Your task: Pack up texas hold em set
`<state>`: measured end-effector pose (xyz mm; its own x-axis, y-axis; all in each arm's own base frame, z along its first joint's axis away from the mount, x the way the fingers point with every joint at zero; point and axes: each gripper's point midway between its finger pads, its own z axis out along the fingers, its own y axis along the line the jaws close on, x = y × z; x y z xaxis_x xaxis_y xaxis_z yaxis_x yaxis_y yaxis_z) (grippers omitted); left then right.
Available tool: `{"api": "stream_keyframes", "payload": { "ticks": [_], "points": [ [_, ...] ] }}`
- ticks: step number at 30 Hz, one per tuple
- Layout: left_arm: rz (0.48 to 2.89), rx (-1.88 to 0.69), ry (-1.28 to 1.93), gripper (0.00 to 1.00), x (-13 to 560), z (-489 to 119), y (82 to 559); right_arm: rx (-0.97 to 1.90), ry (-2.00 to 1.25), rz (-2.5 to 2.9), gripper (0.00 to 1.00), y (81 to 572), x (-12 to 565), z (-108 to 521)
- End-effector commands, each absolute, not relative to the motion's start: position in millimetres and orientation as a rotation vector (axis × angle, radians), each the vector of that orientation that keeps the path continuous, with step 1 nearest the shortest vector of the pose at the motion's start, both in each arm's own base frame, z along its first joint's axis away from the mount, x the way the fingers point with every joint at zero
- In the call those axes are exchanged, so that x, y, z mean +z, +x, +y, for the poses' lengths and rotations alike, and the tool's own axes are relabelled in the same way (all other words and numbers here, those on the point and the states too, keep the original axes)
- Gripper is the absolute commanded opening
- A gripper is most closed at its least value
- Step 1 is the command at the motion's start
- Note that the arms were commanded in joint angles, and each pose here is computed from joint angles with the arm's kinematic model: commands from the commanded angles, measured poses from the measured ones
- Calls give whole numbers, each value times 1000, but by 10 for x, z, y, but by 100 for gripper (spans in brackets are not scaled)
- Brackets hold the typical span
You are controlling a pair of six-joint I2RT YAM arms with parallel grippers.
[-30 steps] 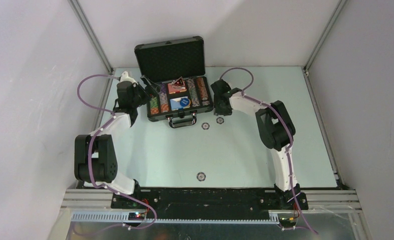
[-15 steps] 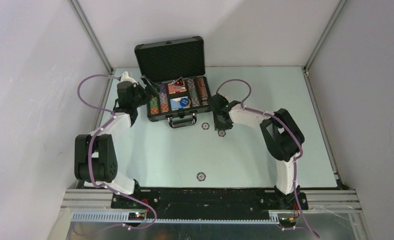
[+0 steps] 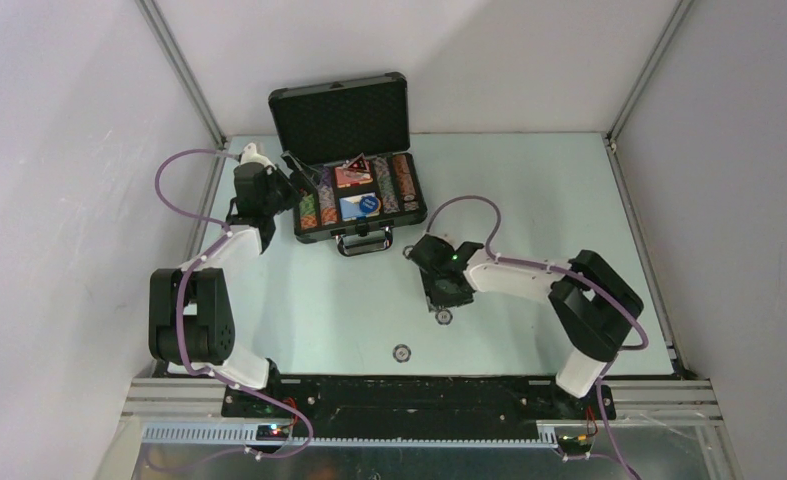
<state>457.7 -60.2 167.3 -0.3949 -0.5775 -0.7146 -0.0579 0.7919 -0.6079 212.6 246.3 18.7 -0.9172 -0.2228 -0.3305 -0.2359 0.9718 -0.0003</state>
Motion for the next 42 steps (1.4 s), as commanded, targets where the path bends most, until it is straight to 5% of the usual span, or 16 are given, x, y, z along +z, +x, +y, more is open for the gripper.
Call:
{"api": "stream_keyframes", "payload": {
  "ticks": [1,7,18,32,42],
  "points": [
    [1876,-634,-462,98,1817,-625,4628,173,-189,2571,59,2703,727,2523],
    [1874,-630,-466,98,1818,-617,4621,292,-220,2375,63,3453,1203,2939],
    [1876,-630,-470,98,1803,-616,4611,269,-322,2406,52,4083,743,3489],
    [1866,-616,-497,98,1797,-493,4624,178,-323,2529,47,4016,231,3330],
    [1864,-615,-502,98,1798,-474,4623,102,-383,2673,43,3471,-44,3080]
  ]
}}
